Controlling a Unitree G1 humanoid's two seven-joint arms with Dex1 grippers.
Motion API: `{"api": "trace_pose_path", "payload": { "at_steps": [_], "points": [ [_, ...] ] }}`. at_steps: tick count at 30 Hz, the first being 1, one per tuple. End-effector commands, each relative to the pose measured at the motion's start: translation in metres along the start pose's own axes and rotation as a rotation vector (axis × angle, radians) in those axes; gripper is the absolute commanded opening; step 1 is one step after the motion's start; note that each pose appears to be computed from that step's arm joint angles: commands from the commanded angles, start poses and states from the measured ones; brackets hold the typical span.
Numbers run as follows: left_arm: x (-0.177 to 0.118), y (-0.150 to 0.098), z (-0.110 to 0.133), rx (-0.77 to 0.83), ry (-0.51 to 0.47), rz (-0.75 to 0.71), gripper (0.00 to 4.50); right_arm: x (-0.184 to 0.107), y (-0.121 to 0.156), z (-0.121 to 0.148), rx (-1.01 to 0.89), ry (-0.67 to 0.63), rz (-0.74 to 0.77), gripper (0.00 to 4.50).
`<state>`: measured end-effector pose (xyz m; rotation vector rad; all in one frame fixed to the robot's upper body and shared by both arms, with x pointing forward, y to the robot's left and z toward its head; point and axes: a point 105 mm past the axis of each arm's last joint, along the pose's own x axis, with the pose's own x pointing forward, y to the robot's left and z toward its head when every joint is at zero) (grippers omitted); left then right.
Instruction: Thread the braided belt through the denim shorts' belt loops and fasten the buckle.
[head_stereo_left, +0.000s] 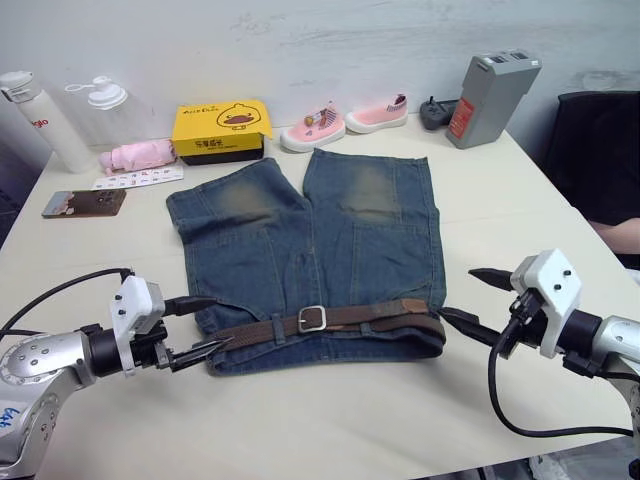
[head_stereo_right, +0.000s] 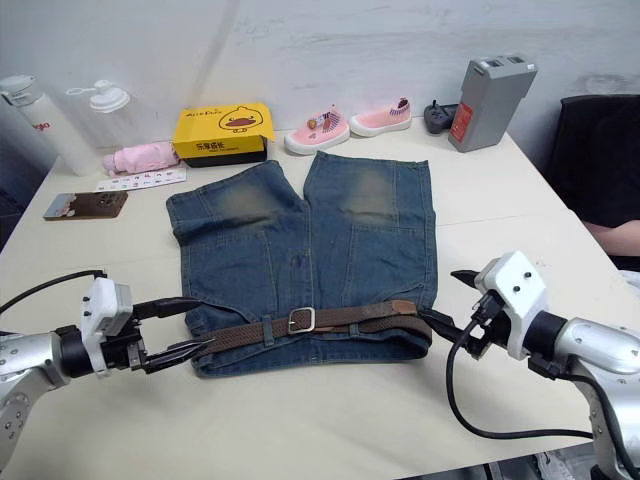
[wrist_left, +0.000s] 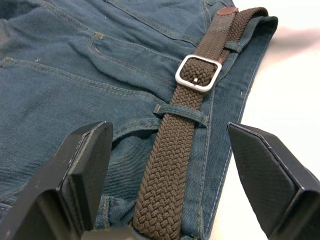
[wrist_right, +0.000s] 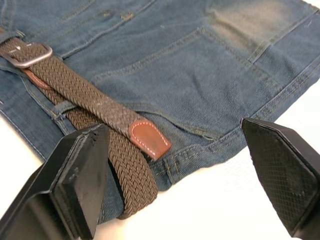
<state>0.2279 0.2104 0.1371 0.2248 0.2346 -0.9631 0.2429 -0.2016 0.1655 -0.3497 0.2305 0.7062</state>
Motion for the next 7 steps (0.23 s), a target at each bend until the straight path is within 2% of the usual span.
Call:
{"api": "trace_pose_path", "payload": {
  "at_steps": [1,7],
  "points": [
    [-0.0007,0.0015,0.0041,0.020,-0.015,0.009,3.99,-0.0004,0.0008,0.0068,-0.029,-0.023,0.000,4.44],
    [0.0002,0.0004,0.0033,0.013,-0.012,0.007,3.99,-0.0004,0.0018,0.0039,-0.015,-0.014,0.005,4.44]
  ]
}}
